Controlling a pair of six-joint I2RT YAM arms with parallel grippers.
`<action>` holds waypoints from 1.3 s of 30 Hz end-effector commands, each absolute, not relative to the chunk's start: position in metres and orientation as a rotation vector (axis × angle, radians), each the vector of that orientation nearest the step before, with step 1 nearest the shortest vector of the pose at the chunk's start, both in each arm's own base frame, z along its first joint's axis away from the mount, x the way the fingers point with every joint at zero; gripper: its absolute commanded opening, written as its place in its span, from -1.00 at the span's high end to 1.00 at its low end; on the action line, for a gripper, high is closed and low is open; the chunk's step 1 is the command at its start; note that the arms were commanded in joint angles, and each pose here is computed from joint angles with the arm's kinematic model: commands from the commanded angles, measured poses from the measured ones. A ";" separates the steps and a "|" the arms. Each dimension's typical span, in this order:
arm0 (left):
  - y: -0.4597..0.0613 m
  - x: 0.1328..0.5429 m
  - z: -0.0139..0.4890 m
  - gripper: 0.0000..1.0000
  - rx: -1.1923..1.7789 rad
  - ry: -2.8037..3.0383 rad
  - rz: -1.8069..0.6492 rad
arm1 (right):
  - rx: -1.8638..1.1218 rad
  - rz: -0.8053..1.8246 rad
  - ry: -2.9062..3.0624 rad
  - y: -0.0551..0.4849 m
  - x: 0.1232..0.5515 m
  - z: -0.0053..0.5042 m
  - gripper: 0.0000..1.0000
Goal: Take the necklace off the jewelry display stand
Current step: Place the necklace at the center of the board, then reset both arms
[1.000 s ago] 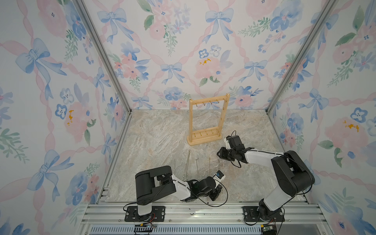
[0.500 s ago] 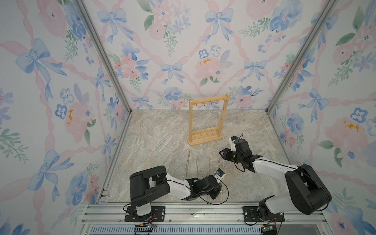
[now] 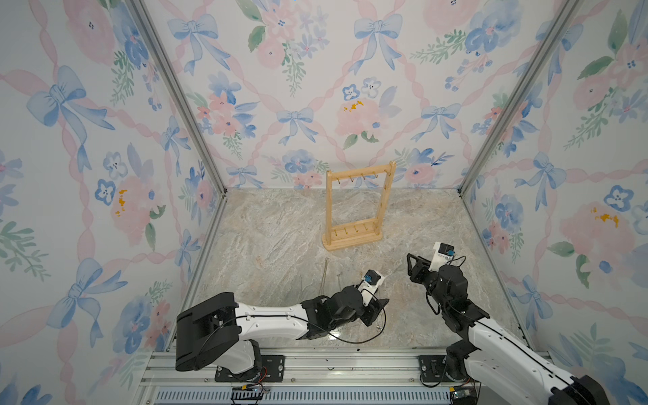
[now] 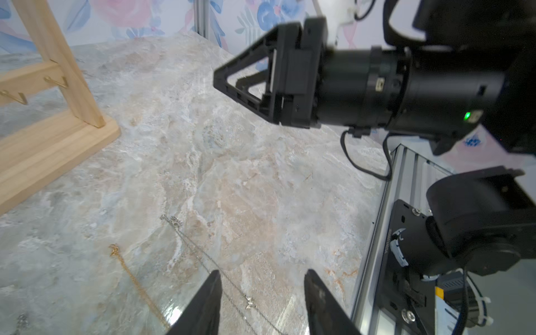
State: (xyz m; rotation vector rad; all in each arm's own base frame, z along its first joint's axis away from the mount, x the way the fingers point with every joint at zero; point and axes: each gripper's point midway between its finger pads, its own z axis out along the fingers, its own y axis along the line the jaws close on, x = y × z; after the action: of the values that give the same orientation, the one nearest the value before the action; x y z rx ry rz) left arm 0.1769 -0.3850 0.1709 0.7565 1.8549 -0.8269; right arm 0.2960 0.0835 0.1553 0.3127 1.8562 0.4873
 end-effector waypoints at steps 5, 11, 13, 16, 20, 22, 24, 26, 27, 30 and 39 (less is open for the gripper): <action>-0.326 0.221 0.225 -0.66 0.575 1.745 -0.736 | 0.504 0.247 1.683 0.024 0.284 0.167 -0.03; -0.270 0.253 0.252 -0.96 0.348 1.701 -0.594 | 0.557 0.153 1.642 0.005 0.276 0.169 -0.09; -0.253 0.262 0.256 -0.96 0.263 1.696 -0.568 | 0.543 0.135 1.631 0.004 0.275 0.173 -0.11; -0.223 0.274 0.257 -0.96 0.108 1.693 -0.517 | 0.516 0.120 1.615 0.003 0.274 0.177 -0.22; -0.193 0.284 0.265 -0.96 -0.034 1.664 -0.498 | 0.486 0.107 1.618 0.006 0.276 0.174 -0.26; -0.180 0.289 0.270 -0.96 -0.076 1.649 -0.462 | 0.473 0.092 1.639 0.008 0.279 0.172 -0.32; -0.167 0.296 0.276 -0.96 -0.114 1.636 -0.432 | 0.446 0.074 1.650 0.011 0.280 0.174 -0.36; -0.153 0.303 0.285 -0.96 -0.146 1.619 -0.402 | 0.441 0.048 1.644 0.011 0.278 0.176 -0.38; -0.148 0.306 0.287 -0.96 -0.152 1.616 -0.385 | 0.438 0.041 1.637 0.011 0.277 0.177 -0.40; -0.130 0.319 0.293 -0.96 -0.182 1.606 -0.327 | 0.422 0.012 1.630 0.011 0.276 0.177 -0.46; -0.081 0.364 0.284 -0.96 -0.240 1.645 -0.280 | 0.322 -0.052 1.645 0.027 0.279 0.183 -0.98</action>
State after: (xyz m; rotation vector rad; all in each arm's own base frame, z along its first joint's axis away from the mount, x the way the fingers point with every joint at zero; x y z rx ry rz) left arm 0.3553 -0.0815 0.2820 -0.2783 1.6235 -0.2436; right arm 0.2776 0.0273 0.1651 0.3324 1.6879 -0.0102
